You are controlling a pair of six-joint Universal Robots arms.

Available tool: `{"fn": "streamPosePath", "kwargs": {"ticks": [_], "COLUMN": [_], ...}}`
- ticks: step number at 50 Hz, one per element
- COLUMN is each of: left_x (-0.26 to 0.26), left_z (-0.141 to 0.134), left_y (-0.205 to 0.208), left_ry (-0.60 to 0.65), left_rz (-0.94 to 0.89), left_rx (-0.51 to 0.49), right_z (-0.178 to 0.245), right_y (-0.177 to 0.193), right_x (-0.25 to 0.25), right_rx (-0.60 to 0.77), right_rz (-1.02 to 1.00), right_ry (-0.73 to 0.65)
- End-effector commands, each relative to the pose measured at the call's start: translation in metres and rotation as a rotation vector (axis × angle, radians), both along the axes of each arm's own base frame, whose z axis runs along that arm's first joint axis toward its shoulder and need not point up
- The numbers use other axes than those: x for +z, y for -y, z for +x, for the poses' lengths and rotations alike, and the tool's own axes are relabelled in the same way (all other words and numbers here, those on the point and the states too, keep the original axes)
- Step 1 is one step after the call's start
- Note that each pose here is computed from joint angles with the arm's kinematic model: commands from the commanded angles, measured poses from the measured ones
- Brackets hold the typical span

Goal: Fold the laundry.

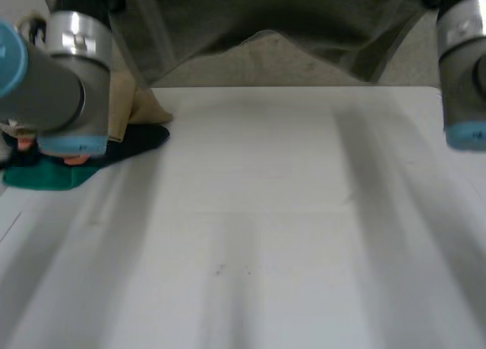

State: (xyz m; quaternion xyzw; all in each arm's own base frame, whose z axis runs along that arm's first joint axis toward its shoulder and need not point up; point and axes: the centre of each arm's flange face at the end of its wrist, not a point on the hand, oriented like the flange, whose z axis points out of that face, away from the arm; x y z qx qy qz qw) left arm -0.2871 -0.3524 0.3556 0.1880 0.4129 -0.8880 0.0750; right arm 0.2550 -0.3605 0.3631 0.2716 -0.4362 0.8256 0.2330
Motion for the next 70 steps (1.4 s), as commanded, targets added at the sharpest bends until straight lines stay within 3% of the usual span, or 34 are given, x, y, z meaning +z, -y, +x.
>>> {"fn": "streamPosePath", "kwargs": {"ticks": [1, 7, 11, 19, 28, 33, 48, 70], "left_x": [-0.093, -0.161, -0.178, -0.184, -0.169, -0.169, -0.168, -0.168], "left_z": [0.014, 0.025, 0.027, 0.029, 0.051, 0.052, 0.053, 0.052], "left_y": [-0.027, -0.055, -0.064, -0.06, -0.046, -0.047, -0.048, -0.056], "left_ry": [0.096, 0.181, 0.201, 0.2, 0.167, 0.167, 0.171, 0.188], "left_rz": [0.318, 0.523, 0.572, 0.589, 0.564, 0.565, 0.578, 0.615], "left_rx": [-0.019, -0.017, -0.021, -0.014, 0.056, 0.059, 0.059, 0.05], "right_z": [-0.004, -0.009, -0.016, -0.026, -0.074, -0.085, -0.079, -0.056], "right_y": [-0.022, -0.054, -0.06, -0.053, -0.034, -0.032, -0.022, -0.015], "right_x": [-0.1, -0.164, -0.204, -0.23, -0.226, -0.224, -0.235, -0.25], "right_rx": [0.056, 0.113, 0.141, 0.145, 0.01, -0.015, 0.076, 0.086], "right_rz": [0.323, 0.53, 0.665, 0.841, 1.018, 1.088, 1.206, 1.212], "right_ry": [-0.122, -0.192, -0.18, 0.075, 0.412, 0.509, 0.766, 0.746]}}
